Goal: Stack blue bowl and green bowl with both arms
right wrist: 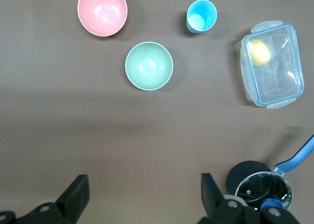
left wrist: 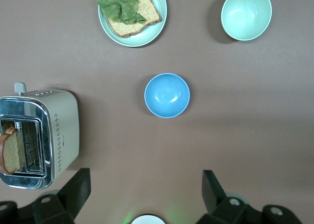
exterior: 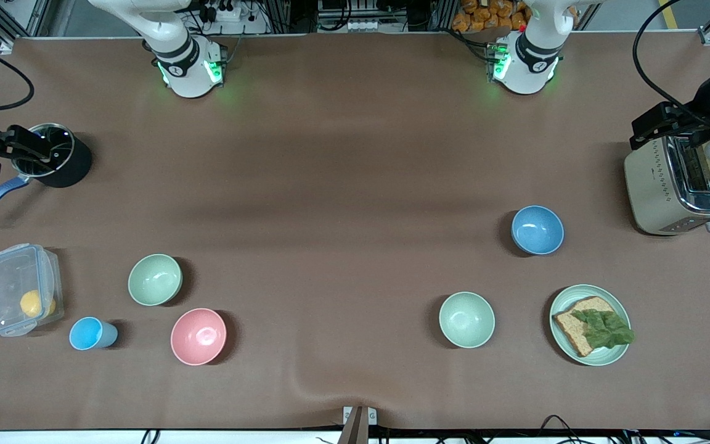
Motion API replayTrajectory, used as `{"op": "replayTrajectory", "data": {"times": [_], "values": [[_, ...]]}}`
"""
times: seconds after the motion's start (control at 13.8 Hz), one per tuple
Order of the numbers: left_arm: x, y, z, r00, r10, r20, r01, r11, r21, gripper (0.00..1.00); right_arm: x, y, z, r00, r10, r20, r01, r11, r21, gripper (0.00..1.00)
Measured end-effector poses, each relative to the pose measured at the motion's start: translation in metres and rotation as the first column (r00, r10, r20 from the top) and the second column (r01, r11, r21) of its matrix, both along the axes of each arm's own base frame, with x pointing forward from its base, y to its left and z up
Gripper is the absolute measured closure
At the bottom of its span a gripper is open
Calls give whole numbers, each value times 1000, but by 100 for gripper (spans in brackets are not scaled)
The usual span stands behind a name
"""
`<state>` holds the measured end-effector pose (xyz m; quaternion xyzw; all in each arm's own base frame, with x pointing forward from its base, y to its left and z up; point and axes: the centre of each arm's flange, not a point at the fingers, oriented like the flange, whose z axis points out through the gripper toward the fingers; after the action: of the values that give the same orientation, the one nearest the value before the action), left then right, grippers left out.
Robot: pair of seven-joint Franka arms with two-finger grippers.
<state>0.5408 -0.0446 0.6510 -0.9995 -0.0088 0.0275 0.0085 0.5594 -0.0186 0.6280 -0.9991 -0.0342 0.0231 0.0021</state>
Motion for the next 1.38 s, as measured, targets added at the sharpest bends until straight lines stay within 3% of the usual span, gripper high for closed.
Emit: {"op": "replayTrajectory", "data": {"times": [0.36, 0.51, 0.87, 1.16, 1.38], "values": [[2, 2, -8, 1000, 3, -15, -3, 1000, 0, 0, -2, -1, -1, 1000, -2, -13, 2, 1000, 0, 0], [14, 5, -30, 999, 7, -39, -7, 1000, -3, 0, -2, -2, -1, 1000, -4, -17, 4, 1000, 0, 0], [67, 9, -162, 996, 5, -87, -6, 1000, -13, 0, -3, -6, 0, 1000, -11, -17, 11, 1000, -1, 0], [64, 15, -265, 996, -6, -94, 7, 1000, 11, 0, -1, -7, -4, 1000, -12, -23, 12, 1000, -1, 0], [57, 43, -327, 999, 5, -47, -4, 999, 35, 0, 13, -8, -34, 998, -16, -59, 16, 1000, -1, 0]]}}
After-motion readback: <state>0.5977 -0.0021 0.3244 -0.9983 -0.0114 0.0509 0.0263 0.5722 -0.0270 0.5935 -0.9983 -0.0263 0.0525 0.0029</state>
